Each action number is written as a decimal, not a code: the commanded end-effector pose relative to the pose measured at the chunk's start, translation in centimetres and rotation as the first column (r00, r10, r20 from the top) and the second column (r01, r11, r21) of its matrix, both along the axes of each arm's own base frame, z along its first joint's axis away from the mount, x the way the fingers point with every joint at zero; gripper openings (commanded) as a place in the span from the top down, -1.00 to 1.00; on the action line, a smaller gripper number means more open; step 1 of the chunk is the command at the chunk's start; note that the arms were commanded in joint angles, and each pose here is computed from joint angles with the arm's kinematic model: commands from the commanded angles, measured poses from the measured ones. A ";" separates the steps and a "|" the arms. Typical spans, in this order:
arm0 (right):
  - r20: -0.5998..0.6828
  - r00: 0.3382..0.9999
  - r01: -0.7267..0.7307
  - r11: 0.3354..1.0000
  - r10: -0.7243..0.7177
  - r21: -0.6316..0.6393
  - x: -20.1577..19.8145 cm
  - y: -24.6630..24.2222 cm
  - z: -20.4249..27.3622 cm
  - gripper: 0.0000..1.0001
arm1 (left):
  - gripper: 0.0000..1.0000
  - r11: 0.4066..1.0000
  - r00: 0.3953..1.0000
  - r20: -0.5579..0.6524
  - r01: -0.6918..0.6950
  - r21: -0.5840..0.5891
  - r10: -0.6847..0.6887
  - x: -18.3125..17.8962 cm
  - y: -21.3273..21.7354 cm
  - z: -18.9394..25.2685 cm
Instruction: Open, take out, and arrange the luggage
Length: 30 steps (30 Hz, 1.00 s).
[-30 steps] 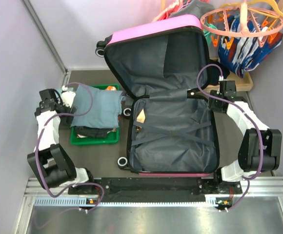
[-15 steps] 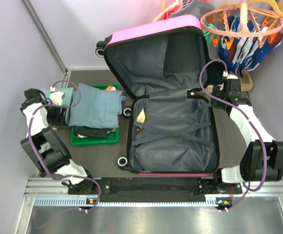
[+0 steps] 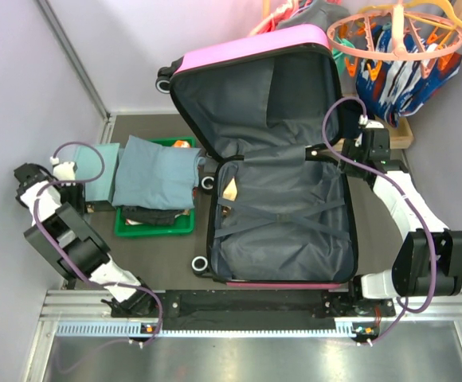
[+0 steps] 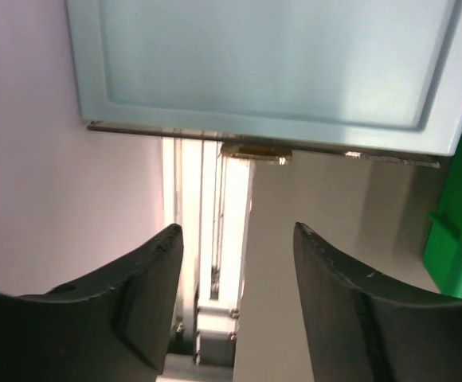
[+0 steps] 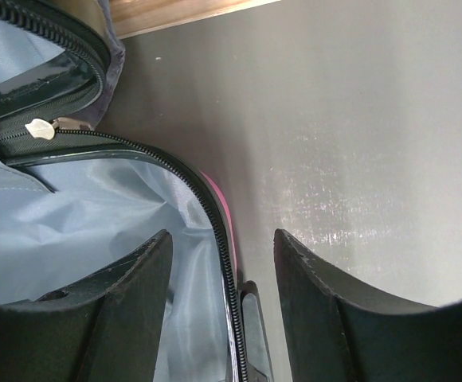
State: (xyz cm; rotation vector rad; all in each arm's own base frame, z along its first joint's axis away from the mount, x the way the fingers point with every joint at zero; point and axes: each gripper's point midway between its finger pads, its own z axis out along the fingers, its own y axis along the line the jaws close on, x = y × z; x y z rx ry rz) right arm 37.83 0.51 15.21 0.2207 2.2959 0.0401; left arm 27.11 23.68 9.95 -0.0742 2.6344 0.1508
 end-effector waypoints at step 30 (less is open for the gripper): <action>0.096 0.994 -0.047 0.999 0.048 -0.012 1.1 1.4 3.1 -0.07 | 0.44 0.990 0.973 0.226 -0.019 -0.138 0.050 7.4 0.3 -2.8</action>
